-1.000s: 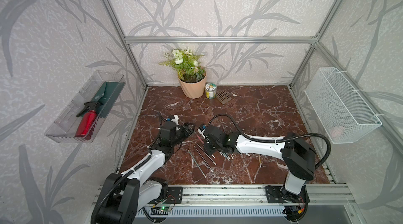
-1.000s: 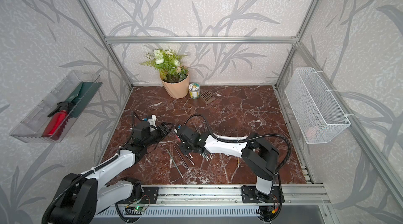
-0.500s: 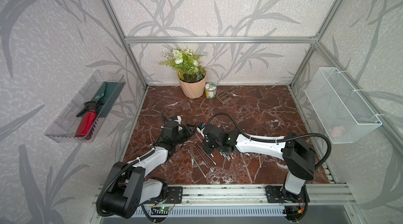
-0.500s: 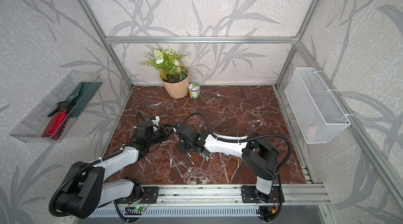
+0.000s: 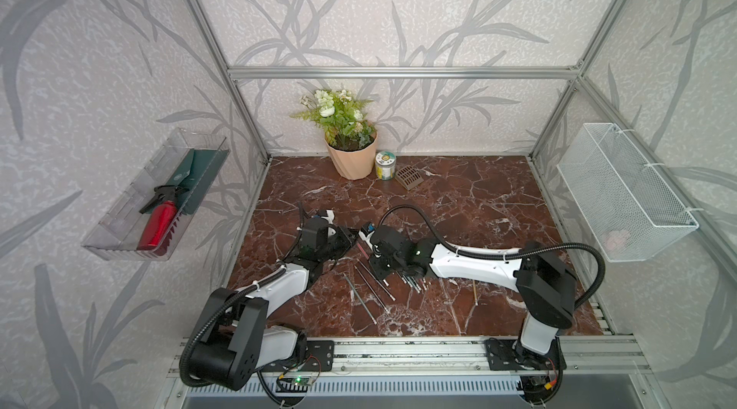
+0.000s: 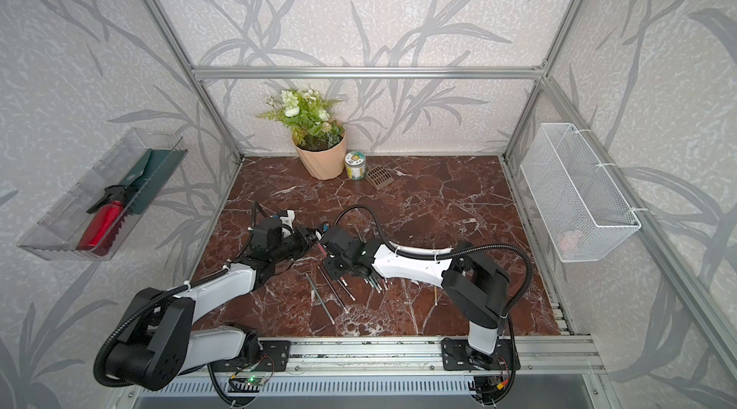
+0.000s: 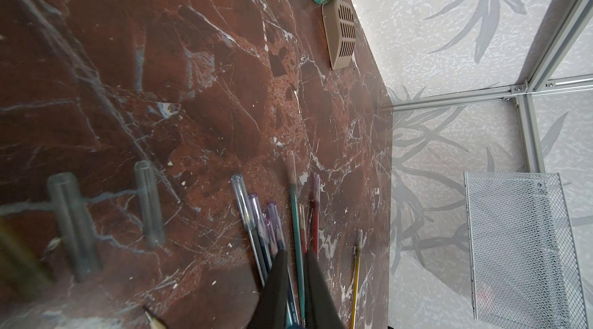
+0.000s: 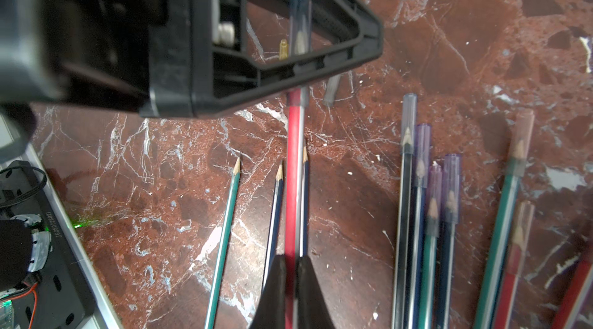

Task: Remove the protective cover of the pencils
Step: Remove the protective sleeve from the pencil.

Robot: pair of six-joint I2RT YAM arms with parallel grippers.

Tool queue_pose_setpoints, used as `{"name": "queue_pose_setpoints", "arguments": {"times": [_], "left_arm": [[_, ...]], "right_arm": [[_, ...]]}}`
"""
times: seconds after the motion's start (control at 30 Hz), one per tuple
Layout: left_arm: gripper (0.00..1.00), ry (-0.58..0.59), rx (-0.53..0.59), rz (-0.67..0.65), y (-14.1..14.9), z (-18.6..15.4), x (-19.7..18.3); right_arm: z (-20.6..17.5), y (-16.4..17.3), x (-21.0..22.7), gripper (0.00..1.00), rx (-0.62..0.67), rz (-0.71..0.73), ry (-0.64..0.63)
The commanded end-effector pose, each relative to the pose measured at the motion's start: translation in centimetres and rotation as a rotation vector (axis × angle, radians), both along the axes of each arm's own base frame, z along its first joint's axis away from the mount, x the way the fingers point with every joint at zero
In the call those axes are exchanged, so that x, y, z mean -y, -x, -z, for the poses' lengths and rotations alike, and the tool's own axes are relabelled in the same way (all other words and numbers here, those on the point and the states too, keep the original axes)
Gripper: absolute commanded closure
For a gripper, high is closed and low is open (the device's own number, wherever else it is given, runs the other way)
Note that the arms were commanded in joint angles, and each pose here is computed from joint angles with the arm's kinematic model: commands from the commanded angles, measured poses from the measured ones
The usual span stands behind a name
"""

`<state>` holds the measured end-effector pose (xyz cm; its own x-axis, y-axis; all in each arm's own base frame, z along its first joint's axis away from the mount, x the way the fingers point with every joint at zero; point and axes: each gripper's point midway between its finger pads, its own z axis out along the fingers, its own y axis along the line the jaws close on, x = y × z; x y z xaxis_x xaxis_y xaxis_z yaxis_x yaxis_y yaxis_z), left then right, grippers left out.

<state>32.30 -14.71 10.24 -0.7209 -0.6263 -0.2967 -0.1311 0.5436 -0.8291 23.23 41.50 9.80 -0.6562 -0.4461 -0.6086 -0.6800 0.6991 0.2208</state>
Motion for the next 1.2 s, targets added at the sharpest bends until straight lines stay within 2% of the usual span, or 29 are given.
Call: {"name": "queue_pose_setpoints", "arguments": {"times": [0.0, 0.13, 0.2, 0.3, 0.37, 0.5, 0.6, 1.17], "left_arm": [[0.99, -0.007, 0.033, -0.004, -0.3, -1.2, 0.0], [1.00, -0.007, 0.035, -0.007, -0.2, -1.4, -0.1], [1.00, -0.008, 0.035, -0.008, -0.1, -1.4, -0.1], [1.00, -0.009, 0.030, -0.013, 0.0, -1.4, -0.2], [1.00, -0.011, 0.029, -0.011, 0.0, -1.4, -0.2], [1.00, -0.019, 0.028, -0.020, 0.0, -1.4, -0.4], [1.00, -0.019, 0.032, -0.020, 0.0, -1.5, -0.4], [1.00, -0.043, 0.059, -0.072, -0.7, -1.5, -1.3]], "right_arm": [[-0.9, -0.4, -0.8, 0.92, 0.010, -0.004, -0.029], [-0.8, -1.0, -1.2, 0.68, 0.027, 0.004, -0.036], [-0.5, -1.3, -1.6, 0.62, 0.032, 0.005, -0.027], [-0.1, -1.7, -2.3, 0.61, 0.027, 0.003, -0.017], [0.0, -1.7, -2.6, 0.66, 0.022, -0.001, -0.017], [0.1, -1.7, -2.5, 0.91, 0.024, -0.003, -0.017], [0.1, -1.3, -2.2, 1.00, 0.022, -0.019, -0.015], [2.0, 2.0, 1.3, 1.00, 0.018, -0.066, 0.022]]}}
